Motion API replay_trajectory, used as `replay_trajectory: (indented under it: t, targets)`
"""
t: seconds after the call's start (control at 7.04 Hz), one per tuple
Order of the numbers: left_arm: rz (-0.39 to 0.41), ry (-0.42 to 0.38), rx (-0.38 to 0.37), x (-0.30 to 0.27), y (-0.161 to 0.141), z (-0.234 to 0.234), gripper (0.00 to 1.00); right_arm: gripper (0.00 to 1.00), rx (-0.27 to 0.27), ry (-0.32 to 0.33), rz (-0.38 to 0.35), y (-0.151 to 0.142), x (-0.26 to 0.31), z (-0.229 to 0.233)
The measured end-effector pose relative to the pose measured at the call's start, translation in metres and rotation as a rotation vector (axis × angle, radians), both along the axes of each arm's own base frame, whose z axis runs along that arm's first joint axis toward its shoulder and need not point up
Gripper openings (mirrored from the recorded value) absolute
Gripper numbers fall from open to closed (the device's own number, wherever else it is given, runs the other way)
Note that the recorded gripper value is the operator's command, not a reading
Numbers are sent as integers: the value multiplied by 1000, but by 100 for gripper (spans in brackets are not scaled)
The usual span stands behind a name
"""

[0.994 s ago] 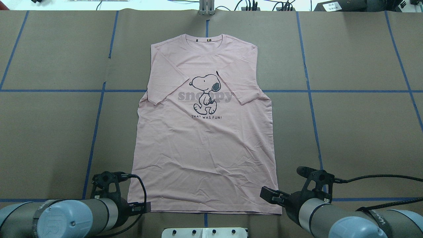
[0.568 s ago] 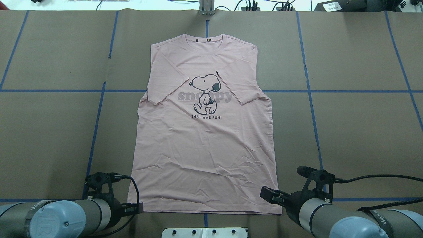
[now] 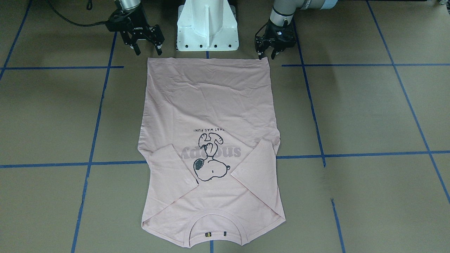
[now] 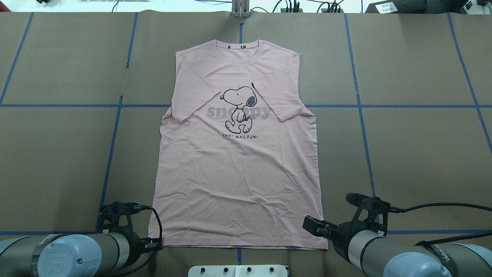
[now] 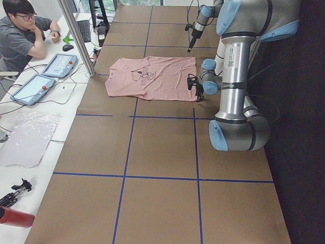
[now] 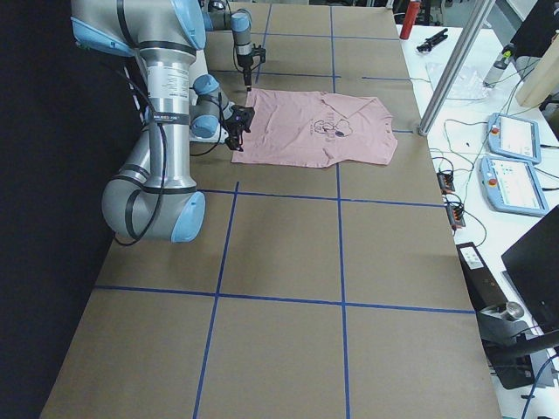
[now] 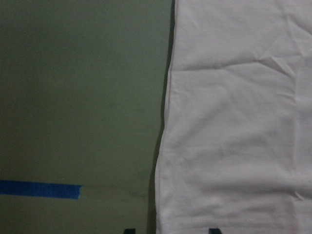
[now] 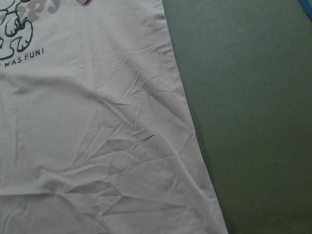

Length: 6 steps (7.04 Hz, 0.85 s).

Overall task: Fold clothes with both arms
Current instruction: 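Grasp the hem corners nearest the robot with both grippers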

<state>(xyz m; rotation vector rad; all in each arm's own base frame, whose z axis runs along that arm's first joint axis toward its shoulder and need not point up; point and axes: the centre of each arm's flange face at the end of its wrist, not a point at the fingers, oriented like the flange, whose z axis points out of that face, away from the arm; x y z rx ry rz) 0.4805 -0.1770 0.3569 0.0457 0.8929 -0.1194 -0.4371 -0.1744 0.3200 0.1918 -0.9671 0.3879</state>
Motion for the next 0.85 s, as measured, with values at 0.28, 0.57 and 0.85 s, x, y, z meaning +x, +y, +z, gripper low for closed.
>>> replay_trajectory:
  t: [0.28,0.57,0.85]
  targets:
    - [3,3,0,1,1,-1,27,95,0,2,0,0,0,1]
    - [4,-5,-1,2,2,-1,27,95,0,3,0,0,0,1]
    - [5,-8,-2,2,2,-1,28,96,0,3,0,0,0,1]
